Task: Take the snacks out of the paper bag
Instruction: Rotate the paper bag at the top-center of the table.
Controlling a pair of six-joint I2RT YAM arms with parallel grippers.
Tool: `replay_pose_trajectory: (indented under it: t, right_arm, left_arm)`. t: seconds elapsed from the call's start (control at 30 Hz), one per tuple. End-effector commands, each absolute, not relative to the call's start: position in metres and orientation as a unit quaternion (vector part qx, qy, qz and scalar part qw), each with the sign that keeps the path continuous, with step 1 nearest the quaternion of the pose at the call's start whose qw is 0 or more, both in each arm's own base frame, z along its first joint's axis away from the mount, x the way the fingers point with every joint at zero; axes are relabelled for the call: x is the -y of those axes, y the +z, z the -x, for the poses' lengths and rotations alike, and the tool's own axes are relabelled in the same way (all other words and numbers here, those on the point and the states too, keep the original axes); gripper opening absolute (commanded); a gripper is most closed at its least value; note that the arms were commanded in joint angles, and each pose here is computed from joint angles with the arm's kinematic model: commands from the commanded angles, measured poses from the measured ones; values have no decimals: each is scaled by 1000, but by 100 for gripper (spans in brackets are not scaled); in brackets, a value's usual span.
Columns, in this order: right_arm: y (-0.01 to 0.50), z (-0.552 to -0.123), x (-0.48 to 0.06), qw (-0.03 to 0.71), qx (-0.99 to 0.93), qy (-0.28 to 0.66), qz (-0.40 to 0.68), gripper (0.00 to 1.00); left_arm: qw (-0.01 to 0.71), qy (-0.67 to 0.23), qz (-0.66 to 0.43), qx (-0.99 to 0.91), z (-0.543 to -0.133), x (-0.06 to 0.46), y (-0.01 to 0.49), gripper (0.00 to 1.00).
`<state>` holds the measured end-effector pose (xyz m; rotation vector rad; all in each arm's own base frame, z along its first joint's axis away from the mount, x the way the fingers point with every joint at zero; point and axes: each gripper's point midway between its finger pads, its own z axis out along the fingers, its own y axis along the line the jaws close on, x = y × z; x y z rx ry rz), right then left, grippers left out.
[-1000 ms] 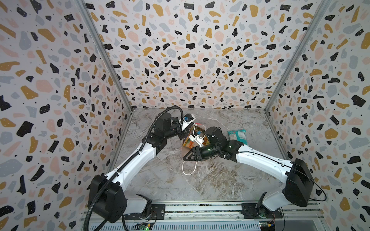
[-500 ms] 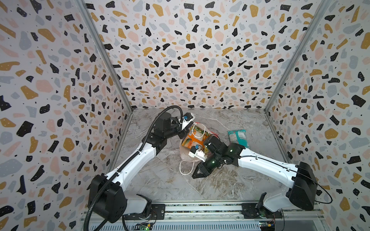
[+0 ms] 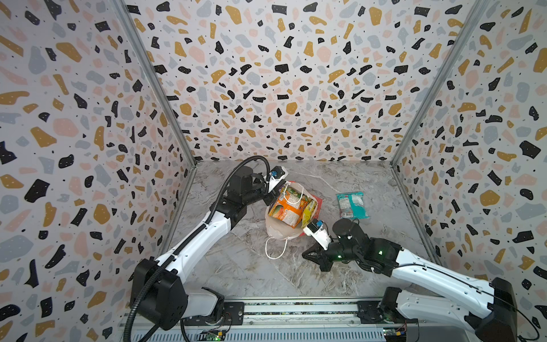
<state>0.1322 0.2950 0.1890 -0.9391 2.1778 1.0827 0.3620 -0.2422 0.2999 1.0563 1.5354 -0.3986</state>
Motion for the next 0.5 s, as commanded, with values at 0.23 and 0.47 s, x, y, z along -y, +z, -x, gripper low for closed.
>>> replay_pose_trajectory:
  t: [0.23,0.47]
  right_arm:
    - [128,-215,-270,322,-847,412,96,0]
    - [98,-259,-277,307,-847,433,-20,0]
  left_arm:
    - [631,-172,-428,-624,-360,241,338,0]
    - [636,-172,-415,-628,-365,241,340,0]
